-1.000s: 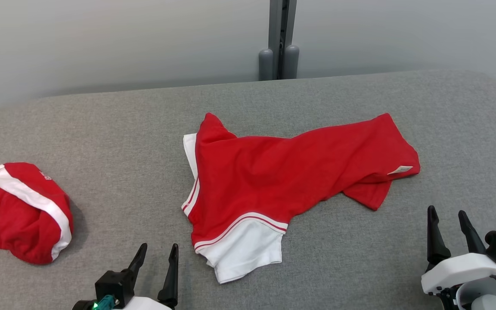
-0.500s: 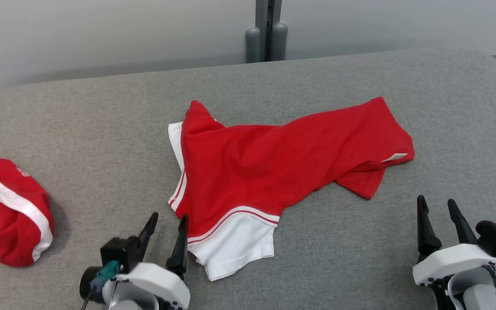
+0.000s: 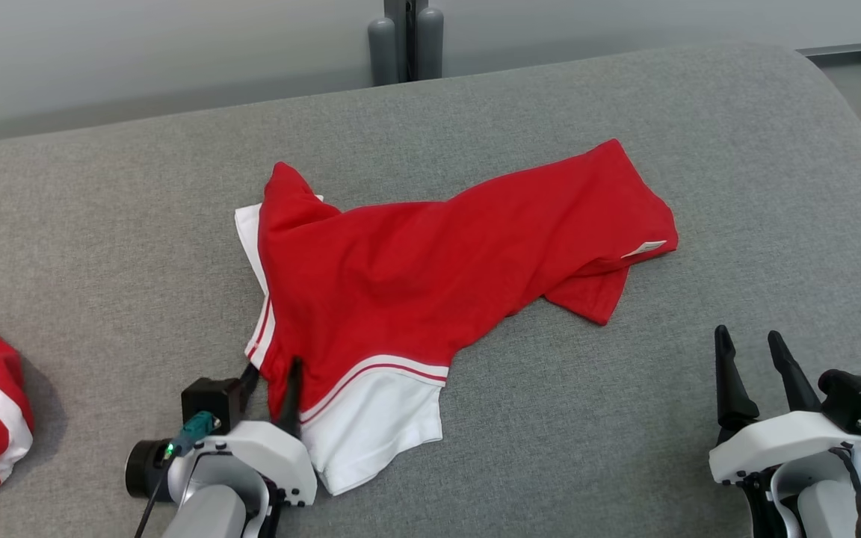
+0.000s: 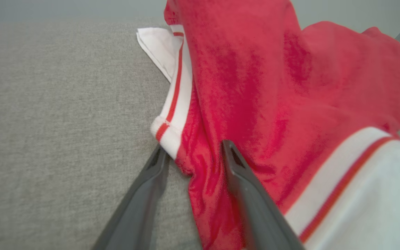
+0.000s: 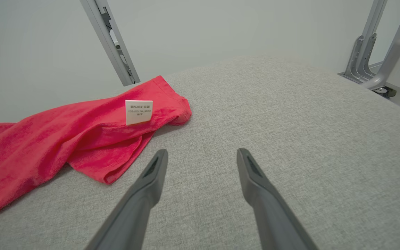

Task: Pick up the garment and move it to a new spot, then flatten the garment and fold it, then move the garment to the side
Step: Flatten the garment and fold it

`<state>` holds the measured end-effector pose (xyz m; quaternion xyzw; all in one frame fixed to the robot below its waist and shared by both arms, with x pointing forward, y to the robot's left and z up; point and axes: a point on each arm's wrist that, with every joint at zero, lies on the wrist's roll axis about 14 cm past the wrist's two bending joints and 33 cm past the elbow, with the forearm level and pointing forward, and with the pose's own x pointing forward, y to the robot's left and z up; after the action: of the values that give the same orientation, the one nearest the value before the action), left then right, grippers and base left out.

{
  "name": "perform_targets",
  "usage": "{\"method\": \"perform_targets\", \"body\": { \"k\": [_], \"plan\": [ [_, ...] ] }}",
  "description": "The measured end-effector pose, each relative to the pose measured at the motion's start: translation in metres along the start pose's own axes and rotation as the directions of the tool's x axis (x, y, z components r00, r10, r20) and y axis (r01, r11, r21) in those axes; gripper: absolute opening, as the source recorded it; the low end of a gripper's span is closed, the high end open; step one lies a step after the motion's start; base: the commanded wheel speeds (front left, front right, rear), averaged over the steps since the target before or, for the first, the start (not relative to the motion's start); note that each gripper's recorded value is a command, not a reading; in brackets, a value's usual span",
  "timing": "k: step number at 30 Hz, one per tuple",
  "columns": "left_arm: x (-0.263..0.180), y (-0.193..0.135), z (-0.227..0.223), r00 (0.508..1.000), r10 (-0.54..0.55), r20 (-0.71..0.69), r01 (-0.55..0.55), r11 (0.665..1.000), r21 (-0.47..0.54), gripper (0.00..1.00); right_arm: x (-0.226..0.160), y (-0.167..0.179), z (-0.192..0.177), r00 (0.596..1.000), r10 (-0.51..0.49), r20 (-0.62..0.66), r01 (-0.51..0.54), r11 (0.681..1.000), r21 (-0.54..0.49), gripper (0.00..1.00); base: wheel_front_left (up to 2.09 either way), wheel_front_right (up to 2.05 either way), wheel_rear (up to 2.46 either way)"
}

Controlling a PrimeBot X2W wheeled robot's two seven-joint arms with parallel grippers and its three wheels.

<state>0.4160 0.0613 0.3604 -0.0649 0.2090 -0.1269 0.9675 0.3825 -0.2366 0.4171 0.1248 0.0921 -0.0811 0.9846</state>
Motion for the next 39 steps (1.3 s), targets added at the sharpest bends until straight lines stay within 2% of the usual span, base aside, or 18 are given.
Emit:
{"method": "perform_targets", "body": {
  "k": [7,13,17,19,30,39],
  "plan": [
    [0.005,0.02,0.034,0.992,0.068,0.102,-0.065,0.997,-0.028,0.0,0.003,-0.001,0.001,1.0,-0.004,0.005,0.004,1.0,0.003,1.0,0.0,0.0,0.0],
    [-0.004,0.073,0.06,0.965,0.191,0.179,-0.191,0.981,-0.02,0.0,0.009,0.015,-0.001,0.999,0.038,-0.001,-0.038,0.999,0.01,1.0,0.0,0.0,0.0],
    [-0.005,0.094,0.074,0.949,0.232,0.213,-0.236,0.972,-0.003,0.0,0.014,0.025,-0.001,0.998,0.067,-0.001,-0.067,0.998,0.007,1.0,0.0,0.0,0.0],
    [-0.004,0.103,0.082,0.942,0.248,0.228,-0.254,0.967,0.001,1.0,0.015,0.031,-0.004,0.996,0.086,-0.013,-0.085,0.996,0.004,1.0,0.0,0.0,0.0],
    [-0.014,0.104,0.066,0.942,0.268,0.203,-0.271,0.962,-0.016,1.0,0.038,0.067,0.001,0.984,0.178,-0.001,-0.178,0.984,0.009,1.0,0.0,0.0,0.0],
    [-0.055,0.098,0.051,0.935,0.282,0.214,-0.28,0.959,-0.04,1.0,0.024,0.066,0.008,0.984,0.178,0.022,-0.178,0.984,0.013,1.0,0.0,0.0,0.0]
  ]
}}
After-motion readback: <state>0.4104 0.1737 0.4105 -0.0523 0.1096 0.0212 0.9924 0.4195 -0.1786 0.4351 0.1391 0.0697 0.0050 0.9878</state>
